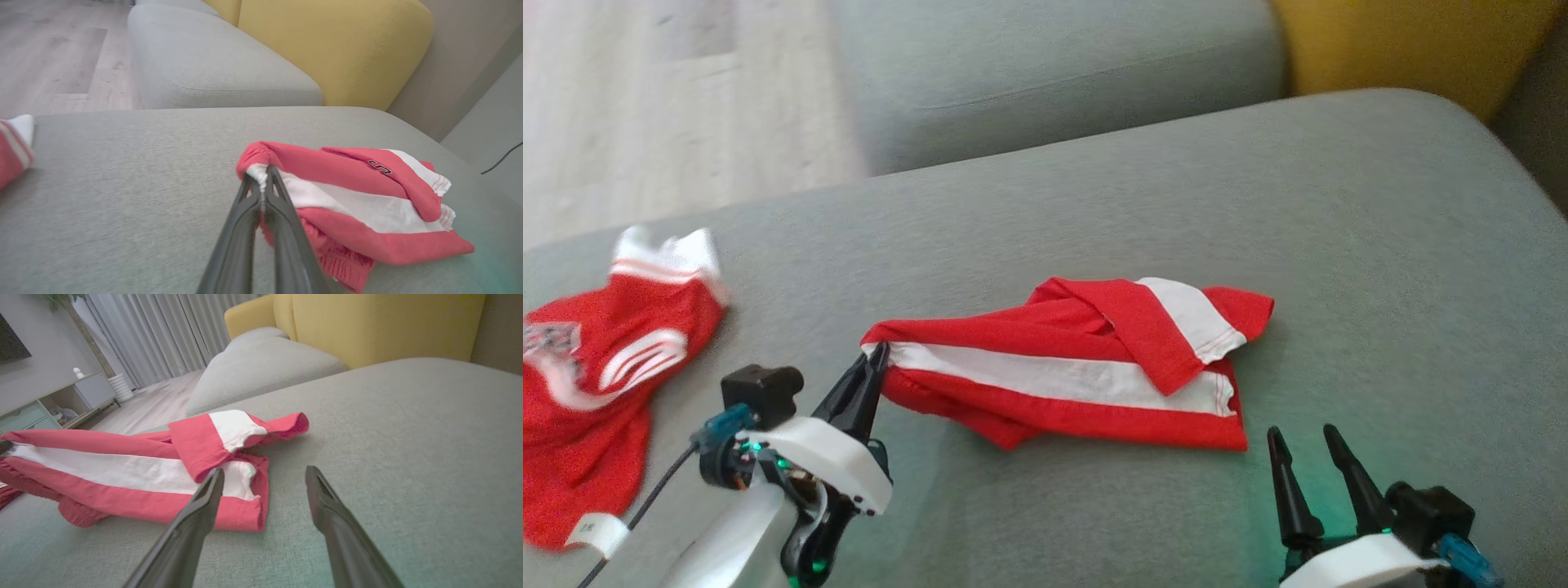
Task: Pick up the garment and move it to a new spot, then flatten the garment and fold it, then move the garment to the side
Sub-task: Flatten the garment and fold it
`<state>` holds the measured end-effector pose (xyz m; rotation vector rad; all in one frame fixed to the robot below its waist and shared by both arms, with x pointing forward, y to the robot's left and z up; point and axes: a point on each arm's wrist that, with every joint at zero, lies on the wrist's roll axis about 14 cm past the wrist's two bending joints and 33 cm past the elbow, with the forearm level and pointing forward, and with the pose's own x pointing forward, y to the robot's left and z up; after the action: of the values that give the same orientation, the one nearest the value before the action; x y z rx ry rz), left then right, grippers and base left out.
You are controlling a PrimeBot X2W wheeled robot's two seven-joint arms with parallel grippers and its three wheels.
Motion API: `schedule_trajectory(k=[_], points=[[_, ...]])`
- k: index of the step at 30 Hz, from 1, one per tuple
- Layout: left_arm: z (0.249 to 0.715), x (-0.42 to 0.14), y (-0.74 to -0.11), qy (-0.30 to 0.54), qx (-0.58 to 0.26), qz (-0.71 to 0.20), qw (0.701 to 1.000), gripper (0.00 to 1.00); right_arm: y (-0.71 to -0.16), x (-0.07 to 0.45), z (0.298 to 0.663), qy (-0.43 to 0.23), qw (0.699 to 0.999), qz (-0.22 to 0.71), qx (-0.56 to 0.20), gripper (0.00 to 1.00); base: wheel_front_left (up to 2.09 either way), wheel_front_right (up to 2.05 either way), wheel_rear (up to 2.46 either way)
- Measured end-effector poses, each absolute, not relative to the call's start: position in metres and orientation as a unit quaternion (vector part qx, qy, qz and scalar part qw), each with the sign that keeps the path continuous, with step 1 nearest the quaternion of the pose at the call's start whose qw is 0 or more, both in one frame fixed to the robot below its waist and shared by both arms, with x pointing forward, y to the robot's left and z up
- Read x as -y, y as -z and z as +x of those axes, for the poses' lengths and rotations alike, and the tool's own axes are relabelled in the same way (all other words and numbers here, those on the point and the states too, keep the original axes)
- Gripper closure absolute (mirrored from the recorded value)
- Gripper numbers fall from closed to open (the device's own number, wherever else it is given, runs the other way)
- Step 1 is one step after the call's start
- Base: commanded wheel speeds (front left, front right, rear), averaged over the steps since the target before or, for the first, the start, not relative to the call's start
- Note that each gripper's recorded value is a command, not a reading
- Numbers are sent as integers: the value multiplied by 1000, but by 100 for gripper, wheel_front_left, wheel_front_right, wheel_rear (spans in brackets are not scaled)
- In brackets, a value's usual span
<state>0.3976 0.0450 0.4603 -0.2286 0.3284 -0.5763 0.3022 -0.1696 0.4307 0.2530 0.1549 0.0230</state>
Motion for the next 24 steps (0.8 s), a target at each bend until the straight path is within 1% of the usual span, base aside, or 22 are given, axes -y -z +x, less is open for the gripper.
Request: schedule_trajectory(k=[3, 7, 11, 16, 20, 21, 22, 24], points=[[396, -65, -461, 258, -154, -116, 947, 100, -423, 159, 310, -31, 988, 122, -93, 0, 0, 0, 0], [392, -82, -460, 233, -151, -121, 953, 100, -418, 135, 326, -82, 987, 81, -108, 0, 0, 0, 0], [389, -91, -458, 221, -151, -122, 956, 100, -408, 112, 338, -123, 982, 61, -129, 0, 0, 0, 0], [395, -93, -457, 214, -149, -130, 957, 100, -391, 105, 351, -144, 976, 29, -160, 0, 0, 0, 0], [401, -95, -458, 211, -145, -132, 958, 100, -388, 104, 361, -148, 975, 22, -166, 1, 0, 0, 0], [402, -96, -457, 209, -145, -132, 958, 100, -387, 103, 364, -151, 974, 19, -167, 7, 0, 0, 0], [403, -96, -457, 208, -146, -133, 958, 100, -387, 100, 366, -154, 974, 18, -167, 31, 0, 0, 0], [403, -97, -454, 206, -150, -133, 958, 100, -387, 96, 368, -161, 972, 17, -168, 69, 0, 0, 0]])
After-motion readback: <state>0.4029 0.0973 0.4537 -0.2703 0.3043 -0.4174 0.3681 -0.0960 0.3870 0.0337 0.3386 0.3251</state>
